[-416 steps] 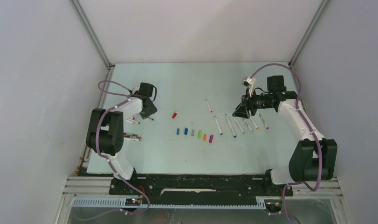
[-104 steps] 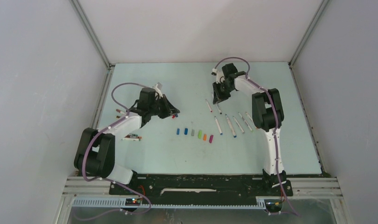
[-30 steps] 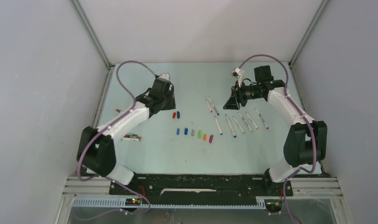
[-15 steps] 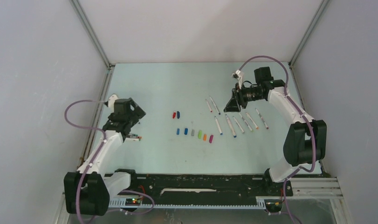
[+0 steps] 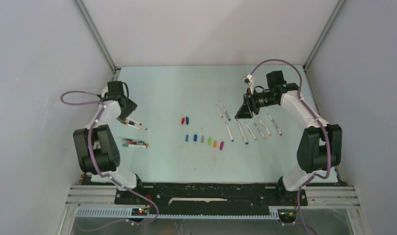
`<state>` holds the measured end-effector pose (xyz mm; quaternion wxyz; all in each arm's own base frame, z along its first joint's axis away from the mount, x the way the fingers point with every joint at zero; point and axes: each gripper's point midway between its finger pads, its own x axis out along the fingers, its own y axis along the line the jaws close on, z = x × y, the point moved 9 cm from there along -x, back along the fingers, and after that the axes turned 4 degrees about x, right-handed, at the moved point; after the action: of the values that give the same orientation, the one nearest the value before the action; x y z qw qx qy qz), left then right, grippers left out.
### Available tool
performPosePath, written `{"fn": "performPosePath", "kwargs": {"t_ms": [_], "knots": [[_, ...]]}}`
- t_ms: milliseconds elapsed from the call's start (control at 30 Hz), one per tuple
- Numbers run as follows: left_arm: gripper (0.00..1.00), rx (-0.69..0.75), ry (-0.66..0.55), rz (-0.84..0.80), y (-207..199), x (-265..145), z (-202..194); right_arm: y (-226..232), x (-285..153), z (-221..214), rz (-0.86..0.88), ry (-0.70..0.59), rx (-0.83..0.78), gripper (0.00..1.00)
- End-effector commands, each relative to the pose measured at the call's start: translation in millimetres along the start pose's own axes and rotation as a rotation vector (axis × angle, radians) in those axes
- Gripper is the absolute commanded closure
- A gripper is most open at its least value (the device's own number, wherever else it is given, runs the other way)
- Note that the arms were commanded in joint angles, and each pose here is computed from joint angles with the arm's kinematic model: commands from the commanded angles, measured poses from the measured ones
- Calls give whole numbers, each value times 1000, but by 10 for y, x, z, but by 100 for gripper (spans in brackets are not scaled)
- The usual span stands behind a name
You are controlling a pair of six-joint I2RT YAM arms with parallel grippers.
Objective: Open the pen caps
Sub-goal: Pick up the pen from the center of the board.
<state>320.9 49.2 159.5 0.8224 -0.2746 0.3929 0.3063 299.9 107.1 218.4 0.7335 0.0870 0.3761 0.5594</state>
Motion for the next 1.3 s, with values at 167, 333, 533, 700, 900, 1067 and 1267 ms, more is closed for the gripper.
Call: {"fn": "performPosePath", "kwargs": {"t_ms": [167, 333, 533, 700, 900, 1067, 1267], "knots": [[44, 8, 35, 134, -156, 258, 479, 17, -40, 127, 27, -23, -39, 49], [50, 4, 76, 123, -208, 471, 550, 10, -48, 123, 26, -21, -39, 48], [52, 6, 118, 134, -159, 654, 511, -1, -48, 120, 29, -19, -33, 48], [57, 7, 141, 152, -91, 777, 485, -4, -49, 116, 30, -19, -31, 48], [62, 13, 167, 154, -92, 810, 478, -9, -52, 113, 31, -20, -27, 48], [69, 20, 206, 162, -74, 812, 426, -8, -55, 121, 32, -22, -28, 48], [76, 30, 249, 133, -98, 863, 323, 0, -74, 128, 34, -24, -30, 48]]}}
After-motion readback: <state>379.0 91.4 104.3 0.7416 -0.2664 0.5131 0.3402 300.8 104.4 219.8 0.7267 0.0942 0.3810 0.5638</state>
